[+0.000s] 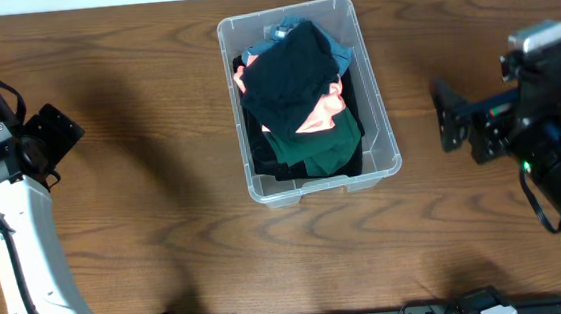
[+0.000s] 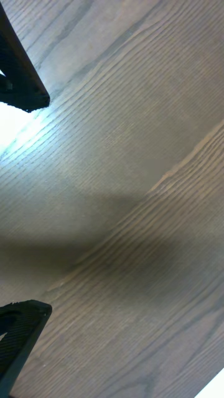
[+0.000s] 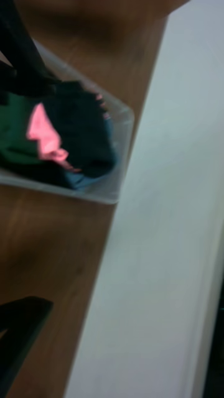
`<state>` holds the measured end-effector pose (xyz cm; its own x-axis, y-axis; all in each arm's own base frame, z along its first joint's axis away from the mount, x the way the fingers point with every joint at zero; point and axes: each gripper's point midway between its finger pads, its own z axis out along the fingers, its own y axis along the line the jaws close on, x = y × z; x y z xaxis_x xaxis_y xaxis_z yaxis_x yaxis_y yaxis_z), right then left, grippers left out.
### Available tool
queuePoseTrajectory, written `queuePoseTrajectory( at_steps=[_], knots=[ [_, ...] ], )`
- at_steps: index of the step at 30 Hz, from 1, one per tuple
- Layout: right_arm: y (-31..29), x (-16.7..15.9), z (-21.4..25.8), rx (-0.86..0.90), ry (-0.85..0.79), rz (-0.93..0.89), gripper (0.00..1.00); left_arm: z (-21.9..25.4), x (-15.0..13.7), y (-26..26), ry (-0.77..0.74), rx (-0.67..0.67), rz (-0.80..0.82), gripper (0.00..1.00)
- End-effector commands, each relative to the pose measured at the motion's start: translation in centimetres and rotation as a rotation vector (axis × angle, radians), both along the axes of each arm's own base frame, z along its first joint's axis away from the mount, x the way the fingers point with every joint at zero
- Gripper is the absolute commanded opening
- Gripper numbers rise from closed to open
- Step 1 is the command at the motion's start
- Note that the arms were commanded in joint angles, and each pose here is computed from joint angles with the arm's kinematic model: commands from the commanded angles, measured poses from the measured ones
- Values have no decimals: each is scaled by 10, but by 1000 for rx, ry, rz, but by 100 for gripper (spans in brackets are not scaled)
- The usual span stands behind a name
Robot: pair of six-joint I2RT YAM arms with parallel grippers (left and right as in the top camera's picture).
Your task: Pack container
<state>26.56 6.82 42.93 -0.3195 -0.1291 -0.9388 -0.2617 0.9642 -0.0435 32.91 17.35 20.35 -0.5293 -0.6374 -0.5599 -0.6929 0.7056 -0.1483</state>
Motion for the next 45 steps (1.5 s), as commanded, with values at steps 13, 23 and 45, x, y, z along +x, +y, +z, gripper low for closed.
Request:
queuePoseTrajectory(
  at_steps=[13, 23, 45],
  knots=[
    [-40, -7, -6, -138, 10, -177, 99, 8, -1, 3, -12, 22, -5, 98],
    [-82, -17, -56, -80, -19, -302, 99, 8, -1, 3, -12, 22, -5, 98],
    [-92, -55, -259, 43, -60, -385, 99, 8, -1, 3, -12, 22, -5, 98]
  ],
)
